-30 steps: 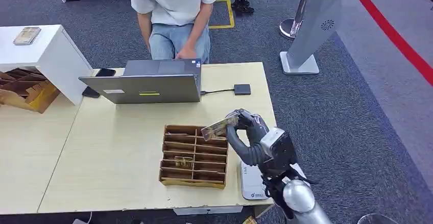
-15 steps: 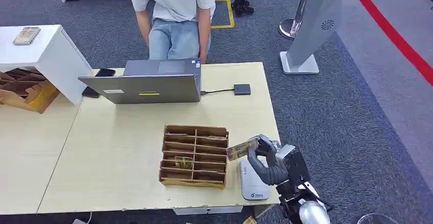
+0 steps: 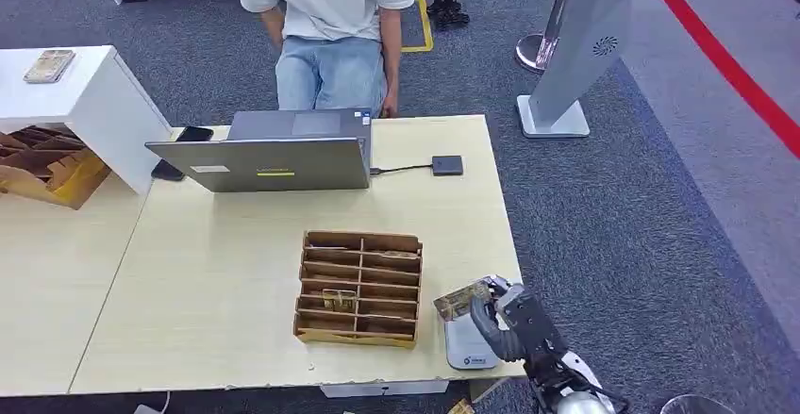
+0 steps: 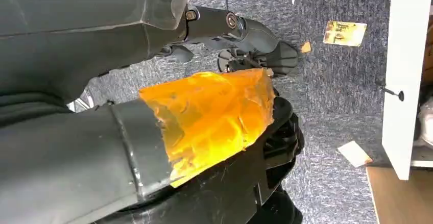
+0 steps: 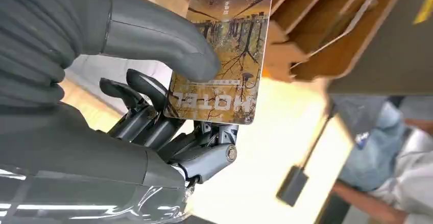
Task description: Pass the card to the sensor for recognition and then transmit it.
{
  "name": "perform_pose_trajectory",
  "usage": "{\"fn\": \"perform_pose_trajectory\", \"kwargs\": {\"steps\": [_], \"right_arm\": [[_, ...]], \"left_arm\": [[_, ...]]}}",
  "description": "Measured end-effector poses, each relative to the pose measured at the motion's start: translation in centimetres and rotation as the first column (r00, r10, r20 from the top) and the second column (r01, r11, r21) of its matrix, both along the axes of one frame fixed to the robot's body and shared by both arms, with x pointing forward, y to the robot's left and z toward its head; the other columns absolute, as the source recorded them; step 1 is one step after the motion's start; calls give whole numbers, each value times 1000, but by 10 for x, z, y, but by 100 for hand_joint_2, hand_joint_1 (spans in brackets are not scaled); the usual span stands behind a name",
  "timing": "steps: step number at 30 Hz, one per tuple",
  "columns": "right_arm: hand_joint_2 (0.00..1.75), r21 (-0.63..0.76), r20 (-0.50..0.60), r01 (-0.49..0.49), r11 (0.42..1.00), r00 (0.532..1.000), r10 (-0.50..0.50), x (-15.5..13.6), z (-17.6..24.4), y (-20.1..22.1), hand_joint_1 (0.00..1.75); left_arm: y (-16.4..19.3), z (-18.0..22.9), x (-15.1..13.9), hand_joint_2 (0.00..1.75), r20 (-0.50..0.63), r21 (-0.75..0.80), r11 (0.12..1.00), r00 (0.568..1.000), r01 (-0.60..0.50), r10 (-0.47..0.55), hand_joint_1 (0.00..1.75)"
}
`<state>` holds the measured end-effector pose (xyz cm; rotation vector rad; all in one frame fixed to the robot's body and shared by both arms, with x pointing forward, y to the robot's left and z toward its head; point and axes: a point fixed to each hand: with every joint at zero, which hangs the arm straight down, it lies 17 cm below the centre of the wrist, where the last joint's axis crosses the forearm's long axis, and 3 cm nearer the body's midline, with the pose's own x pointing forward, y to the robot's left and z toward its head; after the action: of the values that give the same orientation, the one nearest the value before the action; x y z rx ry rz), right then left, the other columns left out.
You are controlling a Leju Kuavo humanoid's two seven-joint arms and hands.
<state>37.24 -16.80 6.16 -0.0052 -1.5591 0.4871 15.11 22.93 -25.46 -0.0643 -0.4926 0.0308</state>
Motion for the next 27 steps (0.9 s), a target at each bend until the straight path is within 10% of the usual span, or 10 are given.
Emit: {"fn": "perform_pose_trajectory", "kwargs": {"steps": [27], "right_arm": [[175,-430,-92,55,901,990,-105,14,-68,-36,175]], "left_arm": [[1,-1,-2,0,-15,-1,1000,1000,13,-13,0]]}}
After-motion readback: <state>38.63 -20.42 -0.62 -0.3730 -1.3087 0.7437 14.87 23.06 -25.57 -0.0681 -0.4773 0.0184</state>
